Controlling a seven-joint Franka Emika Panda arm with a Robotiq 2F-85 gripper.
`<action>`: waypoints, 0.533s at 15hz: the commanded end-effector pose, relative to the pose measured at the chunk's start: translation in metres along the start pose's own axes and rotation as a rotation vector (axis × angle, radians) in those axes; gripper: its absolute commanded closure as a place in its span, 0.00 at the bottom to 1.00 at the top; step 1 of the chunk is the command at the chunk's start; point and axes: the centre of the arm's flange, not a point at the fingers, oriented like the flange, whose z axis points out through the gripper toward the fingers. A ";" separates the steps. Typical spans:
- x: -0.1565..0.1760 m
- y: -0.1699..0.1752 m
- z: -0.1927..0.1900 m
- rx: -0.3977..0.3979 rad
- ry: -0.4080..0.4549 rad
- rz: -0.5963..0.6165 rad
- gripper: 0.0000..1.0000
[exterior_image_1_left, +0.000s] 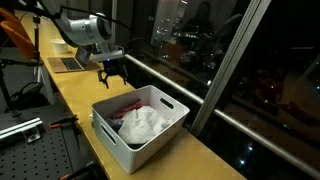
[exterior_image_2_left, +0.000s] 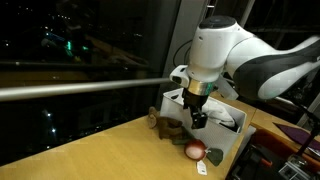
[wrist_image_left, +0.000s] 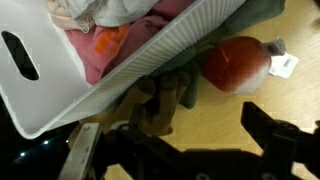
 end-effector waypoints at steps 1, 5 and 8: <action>-0.002 -0.004 0.042 0.022 -0.035 -0.052 0.00; 0.004 -0.018 0.087 0.065 -0.053 -0.082 0.00; 0.012 -0.031 0.109 0.093 -0.051 -0.104 0.00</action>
